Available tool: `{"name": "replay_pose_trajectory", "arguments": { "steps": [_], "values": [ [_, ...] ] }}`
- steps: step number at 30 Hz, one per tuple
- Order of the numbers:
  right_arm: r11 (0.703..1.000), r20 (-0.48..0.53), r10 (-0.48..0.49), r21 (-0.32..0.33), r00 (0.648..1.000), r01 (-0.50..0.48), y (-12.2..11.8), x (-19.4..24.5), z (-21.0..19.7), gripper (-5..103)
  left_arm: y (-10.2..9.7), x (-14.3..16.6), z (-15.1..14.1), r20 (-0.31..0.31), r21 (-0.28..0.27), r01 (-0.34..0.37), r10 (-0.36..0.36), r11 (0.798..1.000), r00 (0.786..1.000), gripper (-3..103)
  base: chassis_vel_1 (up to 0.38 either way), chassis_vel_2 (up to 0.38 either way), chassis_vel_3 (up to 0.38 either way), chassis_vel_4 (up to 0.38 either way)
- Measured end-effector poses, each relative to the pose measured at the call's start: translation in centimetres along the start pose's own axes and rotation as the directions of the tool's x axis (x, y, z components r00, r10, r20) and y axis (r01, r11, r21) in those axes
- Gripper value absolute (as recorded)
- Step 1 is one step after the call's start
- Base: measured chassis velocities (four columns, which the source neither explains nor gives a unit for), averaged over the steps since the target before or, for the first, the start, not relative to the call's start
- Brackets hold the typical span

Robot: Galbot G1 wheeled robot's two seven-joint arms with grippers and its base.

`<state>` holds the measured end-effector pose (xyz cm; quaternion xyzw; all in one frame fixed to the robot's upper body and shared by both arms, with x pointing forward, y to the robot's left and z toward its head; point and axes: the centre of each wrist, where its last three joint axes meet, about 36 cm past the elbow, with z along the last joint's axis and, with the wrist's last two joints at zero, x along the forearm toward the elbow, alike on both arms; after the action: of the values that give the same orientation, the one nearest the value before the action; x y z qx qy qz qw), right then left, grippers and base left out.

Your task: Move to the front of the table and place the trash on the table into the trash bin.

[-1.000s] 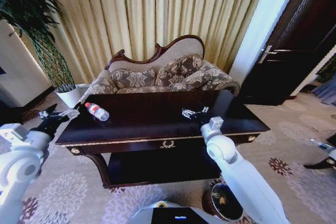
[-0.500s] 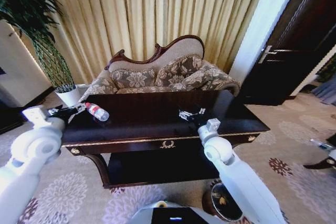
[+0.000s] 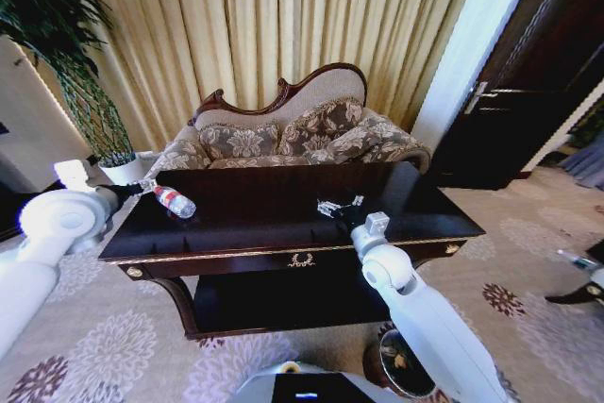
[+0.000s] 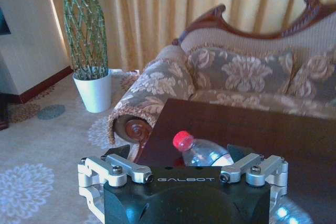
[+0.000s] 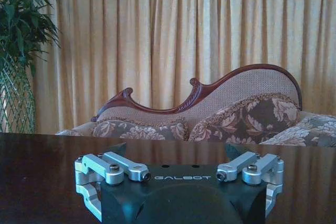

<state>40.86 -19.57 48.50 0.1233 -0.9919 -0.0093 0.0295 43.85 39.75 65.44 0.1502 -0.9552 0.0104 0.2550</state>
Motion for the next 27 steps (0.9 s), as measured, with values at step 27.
{"name": "replay_pose_trajectory", "arguments": {
  "steps": [27],
  "values": [
    [1.0,0.005,0.019,-0.01,1.0,-0.019,-0.4,-0.8,0.7,100,-5.7,-1.5,1.1,-0.073,0.091,0.104,-0.097,0.99,0.993,100,0.0,0.0,0.0,0.0]
  ]
}}
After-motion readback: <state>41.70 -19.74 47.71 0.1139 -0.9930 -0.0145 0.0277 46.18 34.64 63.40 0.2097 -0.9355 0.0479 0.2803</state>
